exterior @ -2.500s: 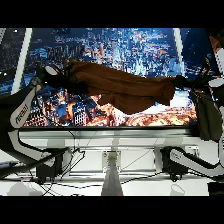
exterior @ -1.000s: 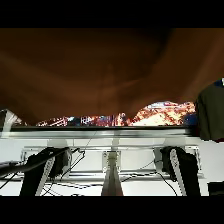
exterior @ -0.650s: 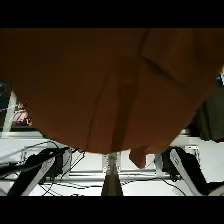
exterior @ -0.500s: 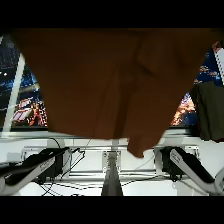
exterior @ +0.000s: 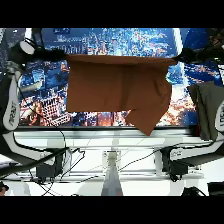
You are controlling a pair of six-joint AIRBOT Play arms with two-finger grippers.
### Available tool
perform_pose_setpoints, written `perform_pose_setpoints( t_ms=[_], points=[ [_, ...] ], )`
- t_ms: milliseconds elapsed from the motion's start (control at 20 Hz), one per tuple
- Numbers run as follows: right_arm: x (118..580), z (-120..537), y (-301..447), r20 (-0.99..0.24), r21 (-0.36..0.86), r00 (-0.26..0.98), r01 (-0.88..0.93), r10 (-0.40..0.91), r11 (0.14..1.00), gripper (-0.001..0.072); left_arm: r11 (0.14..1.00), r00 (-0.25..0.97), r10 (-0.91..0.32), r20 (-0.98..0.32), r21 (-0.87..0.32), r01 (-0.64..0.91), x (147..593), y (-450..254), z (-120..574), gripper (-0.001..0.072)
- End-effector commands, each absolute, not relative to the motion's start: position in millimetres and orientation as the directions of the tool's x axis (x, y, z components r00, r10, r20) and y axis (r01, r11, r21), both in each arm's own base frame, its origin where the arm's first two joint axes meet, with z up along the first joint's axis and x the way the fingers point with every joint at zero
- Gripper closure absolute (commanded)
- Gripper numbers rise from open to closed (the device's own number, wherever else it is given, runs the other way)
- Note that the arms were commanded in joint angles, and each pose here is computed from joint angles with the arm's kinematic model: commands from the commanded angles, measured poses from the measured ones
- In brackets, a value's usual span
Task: Fold the clothes and pants, and hang the long-sleeved shirts on hangers.
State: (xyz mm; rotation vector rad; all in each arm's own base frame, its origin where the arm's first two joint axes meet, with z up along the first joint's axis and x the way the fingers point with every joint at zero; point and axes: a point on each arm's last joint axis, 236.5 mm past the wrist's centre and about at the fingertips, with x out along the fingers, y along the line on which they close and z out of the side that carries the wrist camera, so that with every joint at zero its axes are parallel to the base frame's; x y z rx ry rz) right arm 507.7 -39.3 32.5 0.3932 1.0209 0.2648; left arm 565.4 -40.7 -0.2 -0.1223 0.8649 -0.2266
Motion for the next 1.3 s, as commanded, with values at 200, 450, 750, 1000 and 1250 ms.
perform_pose_setpoints(
  t_ms=[200, 450, 750, 1000, 1250],
  points=[
    [503, -32, -46, -0.851, 0.370, 0.399, -0.003, 0.341, 0.929, 0.0698, 0.964, 0.516, -0.266, -0.814, -0.211, 0.164, 553, -51, -53, 0.0690],
    [427, -73, -31, -0.913, 0.397, 0.103, 0.002, 0.395, 0.918, 0.0439, 0.956, 0.179, -0.190, -0.965, -0.141, 0.256, 475, -32, -95, 0.0655],
    [413, -64, -60, -0.953, 0.293, 0.083, 0.011, 0.291, 0.956, 0.0165, 0.948, 0.187, -0.233, -0.954, -0.179, 0.264, 465, -43, -58, 0.0002],
    [317, -67, -76, -0.910, 0.354, -0.155, 0.198, 0.386, 0.914, 0.0171, 0.955, 0.303, -0.237, -0.923, -0.163, 0.248, 436, -31, 49, 0.0367],
    [247, -96, -26, -0.860, 0.435, -0.147, 0.291, 0.489, 0.852, 0.0260, 0.957, 0.399, -0.227, -0.888, -0.128, 0.261, 407, -29, 100, 0.0380]
  ],
)
